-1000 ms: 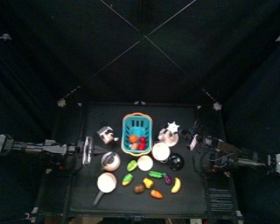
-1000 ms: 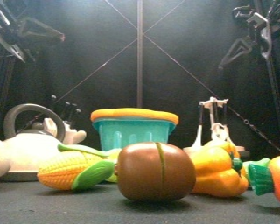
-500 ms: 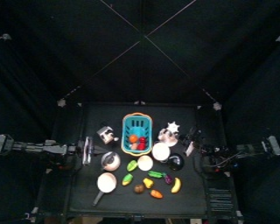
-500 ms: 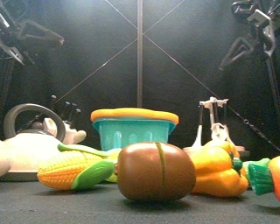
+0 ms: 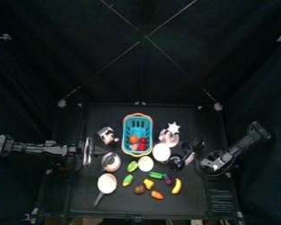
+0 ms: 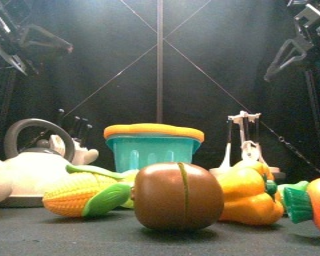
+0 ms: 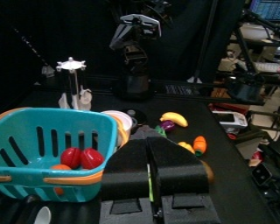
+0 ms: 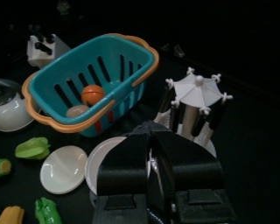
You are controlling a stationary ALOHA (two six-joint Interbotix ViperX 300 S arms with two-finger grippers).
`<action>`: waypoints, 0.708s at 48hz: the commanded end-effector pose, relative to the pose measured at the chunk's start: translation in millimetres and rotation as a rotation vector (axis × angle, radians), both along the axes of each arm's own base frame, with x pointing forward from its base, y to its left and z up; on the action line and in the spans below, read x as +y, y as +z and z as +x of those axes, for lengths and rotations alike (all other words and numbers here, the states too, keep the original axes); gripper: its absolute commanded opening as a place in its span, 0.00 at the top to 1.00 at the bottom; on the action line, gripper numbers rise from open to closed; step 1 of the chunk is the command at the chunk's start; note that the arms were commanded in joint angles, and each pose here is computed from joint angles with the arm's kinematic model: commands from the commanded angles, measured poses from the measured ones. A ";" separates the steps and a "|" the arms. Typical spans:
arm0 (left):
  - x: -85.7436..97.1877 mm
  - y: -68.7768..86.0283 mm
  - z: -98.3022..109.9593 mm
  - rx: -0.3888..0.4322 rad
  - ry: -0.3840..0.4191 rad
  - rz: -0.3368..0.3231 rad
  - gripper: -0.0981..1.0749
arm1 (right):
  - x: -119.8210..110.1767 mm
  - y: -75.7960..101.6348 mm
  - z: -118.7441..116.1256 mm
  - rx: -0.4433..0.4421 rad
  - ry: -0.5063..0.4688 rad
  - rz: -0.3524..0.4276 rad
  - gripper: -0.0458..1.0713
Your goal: Grab ladle
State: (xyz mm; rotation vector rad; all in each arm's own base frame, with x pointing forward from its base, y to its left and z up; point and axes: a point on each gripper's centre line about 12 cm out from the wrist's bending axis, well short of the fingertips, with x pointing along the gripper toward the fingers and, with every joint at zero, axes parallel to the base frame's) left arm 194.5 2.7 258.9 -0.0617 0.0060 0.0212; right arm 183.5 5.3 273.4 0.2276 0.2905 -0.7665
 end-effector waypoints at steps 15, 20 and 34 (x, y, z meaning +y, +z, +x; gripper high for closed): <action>3.7 1.5 1.1 -0.006 0.021 -0.016 0.93 | 10.3 -8.1 -4.1 -0.012 -0.131 -0.045 0.86; 4.3 -0.3 0.7 -0.002 0.024 -0.014 0.93 | 10.5 -6.9 -4.9 -0.002 -0.134 -0.023 0.86; 6.1 -1.4 0.3 0.000 0.034 -0.011 0.93 | 2.1 -10.2 -8.2 0.010 -0.168 0.015 0.83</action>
